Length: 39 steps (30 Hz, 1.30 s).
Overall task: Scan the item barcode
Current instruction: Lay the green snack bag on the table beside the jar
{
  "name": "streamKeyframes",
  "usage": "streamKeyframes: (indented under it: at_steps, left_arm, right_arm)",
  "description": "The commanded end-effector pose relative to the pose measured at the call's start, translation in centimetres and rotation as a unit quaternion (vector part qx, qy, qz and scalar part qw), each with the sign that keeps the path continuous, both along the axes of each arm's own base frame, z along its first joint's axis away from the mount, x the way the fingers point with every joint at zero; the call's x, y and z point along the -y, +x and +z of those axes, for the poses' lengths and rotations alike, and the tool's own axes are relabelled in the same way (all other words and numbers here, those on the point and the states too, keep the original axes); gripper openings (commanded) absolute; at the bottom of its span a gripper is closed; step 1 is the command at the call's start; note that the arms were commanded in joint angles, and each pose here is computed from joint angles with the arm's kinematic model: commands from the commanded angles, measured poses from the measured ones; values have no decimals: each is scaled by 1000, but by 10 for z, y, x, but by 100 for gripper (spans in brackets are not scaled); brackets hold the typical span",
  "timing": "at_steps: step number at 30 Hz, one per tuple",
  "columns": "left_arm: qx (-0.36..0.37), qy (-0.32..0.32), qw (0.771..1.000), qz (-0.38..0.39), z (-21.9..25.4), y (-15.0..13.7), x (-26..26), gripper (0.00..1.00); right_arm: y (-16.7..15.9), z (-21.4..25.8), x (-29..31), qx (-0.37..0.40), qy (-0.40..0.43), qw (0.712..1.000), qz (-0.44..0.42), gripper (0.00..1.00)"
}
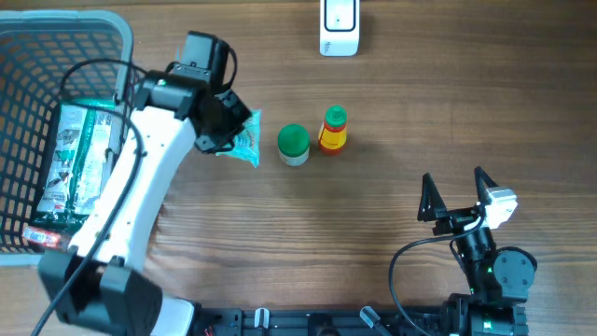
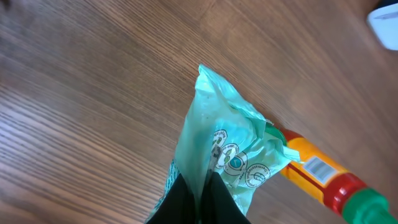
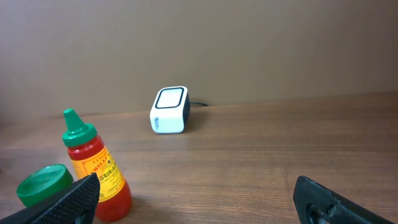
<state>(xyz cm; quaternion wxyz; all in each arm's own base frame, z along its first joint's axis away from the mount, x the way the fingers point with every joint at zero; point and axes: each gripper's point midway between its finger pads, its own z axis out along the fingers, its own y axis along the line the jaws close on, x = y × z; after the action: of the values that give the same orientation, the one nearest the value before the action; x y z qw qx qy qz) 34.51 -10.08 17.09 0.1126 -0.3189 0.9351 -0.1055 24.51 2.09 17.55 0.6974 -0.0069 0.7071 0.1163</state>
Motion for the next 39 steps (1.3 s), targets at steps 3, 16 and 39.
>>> streamKeyframes:
  at_steps: [3,16,39]
  left_arm:
    - [-29,36,999,6,-33,11,2,4]
    - [-49,45,998,8,-93,37,28,7]
    - [-92,99,991,-11,-126,23,30,36]
  right_arm:
    - [0,1,2,2,1,1000,-6,100]
    - [0,1,2,2,1,1000,-6,100]
    - [0,1,2,2,1,1000,-6,100]
